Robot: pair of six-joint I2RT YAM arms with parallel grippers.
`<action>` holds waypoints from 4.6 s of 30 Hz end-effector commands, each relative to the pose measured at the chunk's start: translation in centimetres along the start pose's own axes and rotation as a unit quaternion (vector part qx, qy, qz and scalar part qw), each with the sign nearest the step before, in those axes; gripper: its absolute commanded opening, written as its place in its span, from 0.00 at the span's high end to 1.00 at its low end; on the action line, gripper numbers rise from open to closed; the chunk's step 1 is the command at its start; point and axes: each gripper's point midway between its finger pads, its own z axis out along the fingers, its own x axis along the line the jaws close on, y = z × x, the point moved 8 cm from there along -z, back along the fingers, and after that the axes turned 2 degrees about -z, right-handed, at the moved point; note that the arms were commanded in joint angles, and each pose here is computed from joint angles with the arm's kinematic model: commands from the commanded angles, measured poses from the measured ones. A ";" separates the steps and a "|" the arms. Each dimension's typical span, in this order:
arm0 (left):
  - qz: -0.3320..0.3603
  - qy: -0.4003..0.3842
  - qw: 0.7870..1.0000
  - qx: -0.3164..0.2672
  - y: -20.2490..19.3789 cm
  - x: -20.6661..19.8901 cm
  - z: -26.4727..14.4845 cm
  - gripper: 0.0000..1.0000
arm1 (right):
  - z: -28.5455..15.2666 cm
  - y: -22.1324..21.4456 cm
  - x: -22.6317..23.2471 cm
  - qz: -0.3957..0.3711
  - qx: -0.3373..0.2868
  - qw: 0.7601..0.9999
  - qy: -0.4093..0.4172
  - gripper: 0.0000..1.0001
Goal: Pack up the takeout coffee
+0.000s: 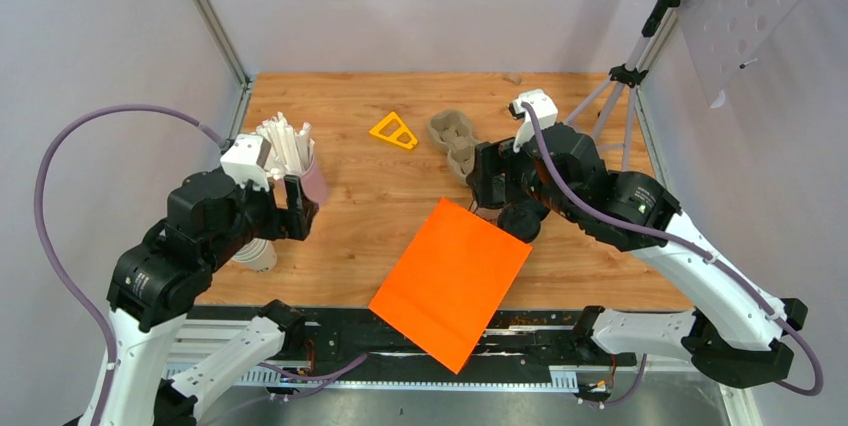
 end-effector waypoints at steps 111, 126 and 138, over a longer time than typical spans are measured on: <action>-0.135 -0.030 0.987 0.085 3.4 -4.6 6.7 0.25 | 4.3 -1.6 4.2 -0.188 -0.131 0.884 0.406 1.00; -0.121 -0.091 0.984 0.090 3.3 -6.1 10.3 0.30 | 2.8 -3.1 6.0 -0.194 -0.128 0.857 0.459 1.00; -0.033 -0.144 0.984 0.102 1.8 -6.4 13.4 0.41 | 2.1 -3.6 5.8 -0.190 -0.130 0.859 0.457 0.93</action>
